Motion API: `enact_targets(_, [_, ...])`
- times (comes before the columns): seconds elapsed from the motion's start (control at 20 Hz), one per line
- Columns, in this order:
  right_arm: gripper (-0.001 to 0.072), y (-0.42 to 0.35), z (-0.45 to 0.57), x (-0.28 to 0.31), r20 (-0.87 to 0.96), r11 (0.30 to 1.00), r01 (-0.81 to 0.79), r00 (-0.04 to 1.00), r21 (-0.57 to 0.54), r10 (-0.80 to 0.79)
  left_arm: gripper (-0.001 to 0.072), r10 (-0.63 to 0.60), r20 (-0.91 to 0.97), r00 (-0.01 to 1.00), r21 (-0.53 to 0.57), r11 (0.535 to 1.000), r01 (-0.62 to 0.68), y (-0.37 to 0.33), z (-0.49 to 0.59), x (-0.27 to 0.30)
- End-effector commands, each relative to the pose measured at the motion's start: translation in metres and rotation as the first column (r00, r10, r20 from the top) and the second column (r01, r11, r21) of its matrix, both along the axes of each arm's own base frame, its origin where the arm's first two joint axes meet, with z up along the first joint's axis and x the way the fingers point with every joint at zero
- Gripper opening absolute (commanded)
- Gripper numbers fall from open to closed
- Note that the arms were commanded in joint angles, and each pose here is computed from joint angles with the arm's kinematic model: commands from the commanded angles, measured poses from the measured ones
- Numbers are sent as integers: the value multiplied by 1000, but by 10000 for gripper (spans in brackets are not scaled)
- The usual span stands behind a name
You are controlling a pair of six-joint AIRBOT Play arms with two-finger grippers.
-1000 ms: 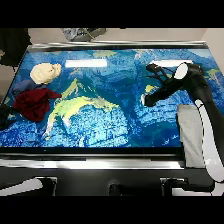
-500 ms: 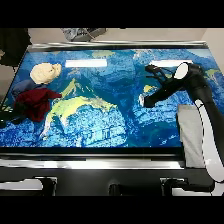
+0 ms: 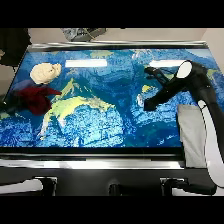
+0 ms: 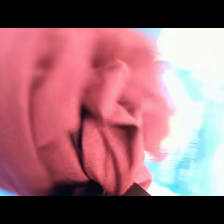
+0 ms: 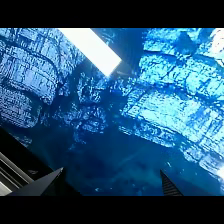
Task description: Fold the shirts.
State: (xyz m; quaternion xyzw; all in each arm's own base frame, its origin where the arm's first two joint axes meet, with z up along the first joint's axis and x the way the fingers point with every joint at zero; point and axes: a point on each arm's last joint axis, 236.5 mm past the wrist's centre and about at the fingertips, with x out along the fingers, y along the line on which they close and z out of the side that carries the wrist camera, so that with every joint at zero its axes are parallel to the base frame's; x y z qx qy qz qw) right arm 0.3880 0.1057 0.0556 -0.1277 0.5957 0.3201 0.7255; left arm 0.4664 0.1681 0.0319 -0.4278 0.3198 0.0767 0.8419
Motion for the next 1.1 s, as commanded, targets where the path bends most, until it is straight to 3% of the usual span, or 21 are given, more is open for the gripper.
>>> enact_targets(0.0, [676,-22,29,-7,83,996,12,997,-88,-5,31,-155,204,967,186,975,117,-46,127,-7])
enact_targets(0.15, [677,-42,77,-19,218,988,70,975,-139,-38,31,-315,379,870,340,922,186,-130,241,-54])
enact_targets(0.3, [677,-46,121,-37,334,988,91,942,-128,-43,31,-486,470,737,375,866,332,-230,299,-113])
enact_targets(0.4, [677,-47,145,-50,392,987,128,917,-101,-79,31,-605,479,636,382,796,470,-288,308,-147])
enact_targets(0.7, [677,-53,182,-87,465,981,182,876,-68,-130,31,-843,372,388,275,499,822,-411,265,-203])
enact_targets(0.8, [677,-61,184,-97,464,976,195,876,-93,-131,32,-913,286,290,217,356,909,-440,232,-222])
enact_targets(0.9, [676,-65,181,-103,443,972,211,885,-108,-142,32,-942,218,256,171,295,940,-455,204,-221])
enact_targets(1.05, [676,-65,181,-102,437,967,238,882,-91,-176,32,-961,122,249,104,262,959,-467,151,-196])
